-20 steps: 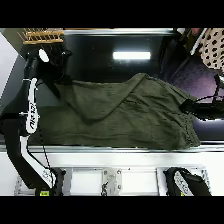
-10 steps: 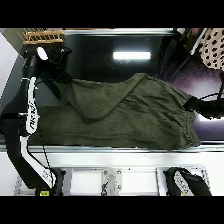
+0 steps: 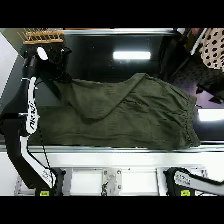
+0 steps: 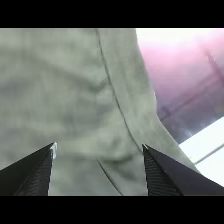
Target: Fold the clothes and pants, and hang the long-sleeved shirts on hangers.
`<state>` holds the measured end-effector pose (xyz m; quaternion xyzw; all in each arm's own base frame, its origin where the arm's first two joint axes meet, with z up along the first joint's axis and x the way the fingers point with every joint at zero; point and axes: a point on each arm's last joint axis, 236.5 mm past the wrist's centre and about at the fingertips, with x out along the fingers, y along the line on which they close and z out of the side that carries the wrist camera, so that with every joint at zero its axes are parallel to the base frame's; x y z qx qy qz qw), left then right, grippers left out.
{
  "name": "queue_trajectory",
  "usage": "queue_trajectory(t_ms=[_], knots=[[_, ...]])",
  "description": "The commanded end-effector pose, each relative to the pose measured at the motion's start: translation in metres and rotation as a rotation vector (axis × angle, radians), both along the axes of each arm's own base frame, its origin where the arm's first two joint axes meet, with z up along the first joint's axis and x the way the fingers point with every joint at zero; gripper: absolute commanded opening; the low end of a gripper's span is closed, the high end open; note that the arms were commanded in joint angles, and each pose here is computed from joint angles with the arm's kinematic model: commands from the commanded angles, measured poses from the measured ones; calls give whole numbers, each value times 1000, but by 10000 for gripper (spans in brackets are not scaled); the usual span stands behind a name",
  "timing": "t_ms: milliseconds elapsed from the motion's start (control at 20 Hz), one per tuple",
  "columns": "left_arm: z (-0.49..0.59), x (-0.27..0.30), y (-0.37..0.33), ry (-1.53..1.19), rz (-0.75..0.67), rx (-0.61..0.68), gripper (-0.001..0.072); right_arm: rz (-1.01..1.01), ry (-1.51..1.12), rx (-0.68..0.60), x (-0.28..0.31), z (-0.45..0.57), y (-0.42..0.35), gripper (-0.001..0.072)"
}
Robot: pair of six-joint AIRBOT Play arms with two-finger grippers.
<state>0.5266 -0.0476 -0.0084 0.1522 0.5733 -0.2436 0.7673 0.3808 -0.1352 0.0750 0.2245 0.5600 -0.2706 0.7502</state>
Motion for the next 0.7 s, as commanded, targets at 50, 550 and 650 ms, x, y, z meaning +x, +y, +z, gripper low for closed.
queue_trajectory(t_ms=[50,550,650], knots=[[0,0,0,1,0,0,7,-258,20,56,56,-42,-27,585],[-1,-7,0,31,-6,-1,7,-513,-63,429,112,-125,-41,426],[-2,-11,0,45,-9,0,7,-499,-93,417,120,-130,-47,455]])
